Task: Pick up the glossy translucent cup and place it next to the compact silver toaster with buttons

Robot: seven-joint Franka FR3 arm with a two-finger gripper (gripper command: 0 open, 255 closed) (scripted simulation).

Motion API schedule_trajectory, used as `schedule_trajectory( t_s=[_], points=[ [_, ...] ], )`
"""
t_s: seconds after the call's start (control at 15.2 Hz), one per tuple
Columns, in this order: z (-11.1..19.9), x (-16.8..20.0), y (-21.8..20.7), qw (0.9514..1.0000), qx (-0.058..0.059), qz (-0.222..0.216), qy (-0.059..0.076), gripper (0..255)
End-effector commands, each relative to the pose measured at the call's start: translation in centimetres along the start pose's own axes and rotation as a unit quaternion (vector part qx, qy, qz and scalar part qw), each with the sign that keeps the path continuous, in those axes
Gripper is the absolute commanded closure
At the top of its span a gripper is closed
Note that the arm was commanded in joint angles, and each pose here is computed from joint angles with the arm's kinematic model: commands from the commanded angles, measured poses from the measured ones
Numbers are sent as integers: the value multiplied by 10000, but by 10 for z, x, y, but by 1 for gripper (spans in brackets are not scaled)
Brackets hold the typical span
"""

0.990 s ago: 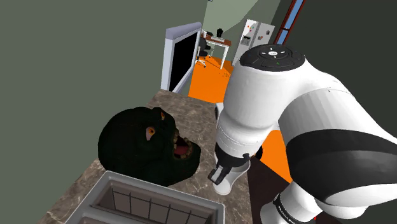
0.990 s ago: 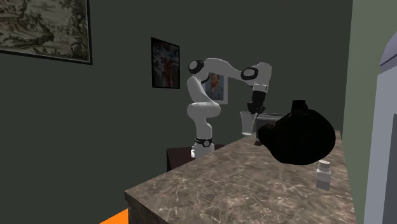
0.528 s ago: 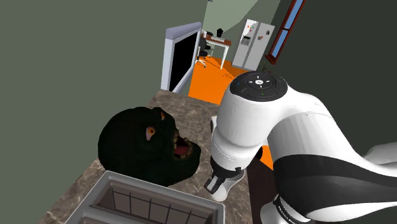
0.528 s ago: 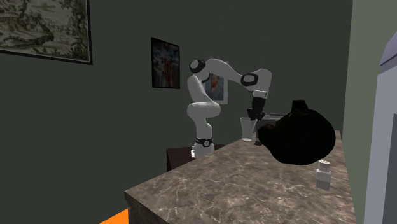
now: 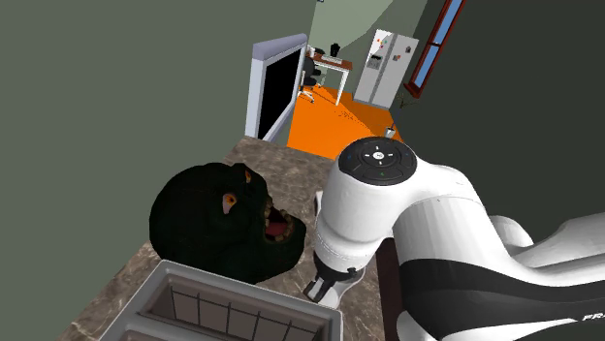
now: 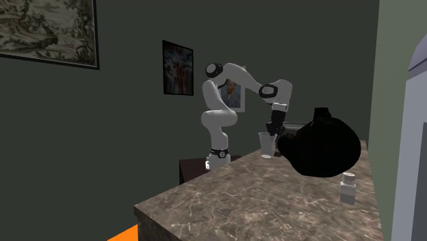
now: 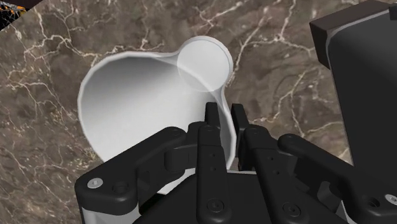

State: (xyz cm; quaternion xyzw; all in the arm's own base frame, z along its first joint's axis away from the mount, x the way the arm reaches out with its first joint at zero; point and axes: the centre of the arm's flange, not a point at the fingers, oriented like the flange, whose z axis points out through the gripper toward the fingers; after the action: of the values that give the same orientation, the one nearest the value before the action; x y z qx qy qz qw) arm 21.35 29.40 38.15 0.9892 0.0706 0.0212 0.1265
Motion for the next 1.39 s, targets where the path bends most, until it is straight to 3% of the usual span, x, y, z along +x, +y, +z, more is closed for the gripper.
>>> schedule_trajectory(
  t_s=[0.0,0.4,0.46,0.79,1.06,1.32],
  points=[
    [8,-5,-3,10000,-19,-39,-45,255],
    [8,-5,-3,10000,-19,-39,-45,255],
    [8,-5,-3,10000,-19,-39,-45,0],
    [8,-5,-3,10000,-19,-39,-45,0],
    [-42,-4,-3,10000,-19,-39,-45,0],
    [-42,-4,-3,10000,-19,-39,-45,0]
  ],
)
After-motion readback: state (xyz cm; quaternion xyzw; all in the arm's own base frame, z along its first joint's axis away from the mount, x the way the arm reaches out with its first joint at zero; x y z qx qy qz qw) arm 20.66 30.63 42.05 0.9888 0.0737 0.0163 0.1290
